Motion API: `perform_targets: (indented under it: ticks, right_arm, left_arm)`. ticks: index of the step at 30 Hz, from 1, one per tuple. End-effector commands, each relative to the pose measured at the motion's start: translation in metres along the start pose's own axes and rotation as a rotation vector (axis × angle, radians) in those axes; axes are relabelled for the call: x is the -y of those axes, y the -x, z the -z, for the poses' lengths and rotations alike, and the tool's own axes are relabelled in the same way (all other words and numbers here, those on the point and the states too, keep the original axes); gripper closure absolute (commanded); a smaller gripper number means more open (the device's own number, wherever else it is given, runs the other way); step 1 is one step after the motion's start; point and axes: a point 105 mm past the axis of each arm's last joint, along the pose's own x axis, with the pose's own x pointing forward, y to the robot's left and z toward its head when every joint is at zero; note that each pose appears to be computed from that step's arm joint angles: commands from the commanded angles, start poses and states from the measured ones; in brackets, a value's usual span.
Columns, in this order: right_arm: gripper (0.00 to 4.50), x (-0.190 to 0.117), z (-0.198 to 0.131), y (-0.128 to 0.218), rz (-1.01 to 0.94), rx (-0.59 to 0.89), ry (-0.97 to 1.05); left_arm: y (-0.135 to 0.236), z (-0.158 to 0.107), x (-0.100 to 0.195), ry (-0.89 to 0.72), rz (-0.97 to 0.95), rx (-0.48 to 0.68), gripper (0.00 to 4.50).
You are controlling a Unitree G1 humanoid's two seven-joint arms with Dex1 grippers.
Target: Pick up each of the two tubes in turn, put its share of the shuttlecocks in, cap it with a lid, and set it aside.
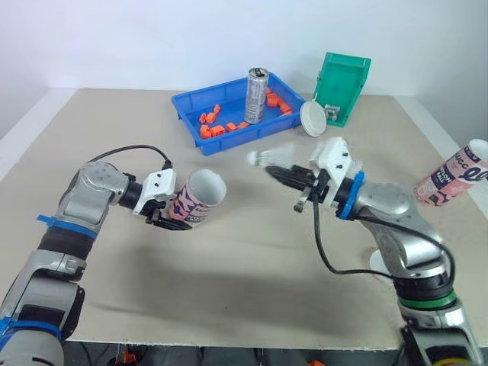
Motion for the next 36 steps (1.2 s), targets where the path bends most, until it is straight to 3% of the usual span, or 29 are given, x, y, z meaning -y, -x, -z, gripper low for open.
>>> perform_targets:
  ticks: [1, 5, 9, 13, 28, 33, 36]
  right_arm:
    - [4.48, -0.022, -0.038, -0.015, -0.244, 0.057, 0.139]
    - [4.48, -0.022, -0.045, -0.035, -0.332, 0.051, 0.203]
    - [4.48, -0.03, -0.023, -0.048, -0.437, -0.07, 0.3]
    - [4.48, -0.017, -0.019, -0.057, -0.411, -0.105, 0.385]
    - [4.48, 0.028, -0.038, -0.017, -0.273, -0.077, 0.345]
    - [4.48, 0.031, -0.043, -0.01, -0.264, -0.05, 0.309]
    - [4.48, 0.025, -0.029, -0.012, -0.295, -0.11, 0.327]
  left_arm:
    - [-0.011, 0.002, 0.003, 0.011, 0.051, -0.007, 1.52]
    - [-0.011, 0.001, 0.003, 0.014, 0.056, -0.008, 1.52]
    - [-0.01, 0.0, 0.003, 0.012, 0.054, -0.01, 1.52]
    - [-0.008, -0.001, 0.004, 0.011, 0.052, -0.01, 1.52]
    - [-0.009, -0.002, 0.004, 0.013, 0.045, -0.006, 1.52]
    - [-0.009, -0.002, 0.004, 0.016, 0.042, -0.003, 1.52]
    - [-0.009, -0.001, 0.005, 0.017, 0.041, -0.002, 1.52]
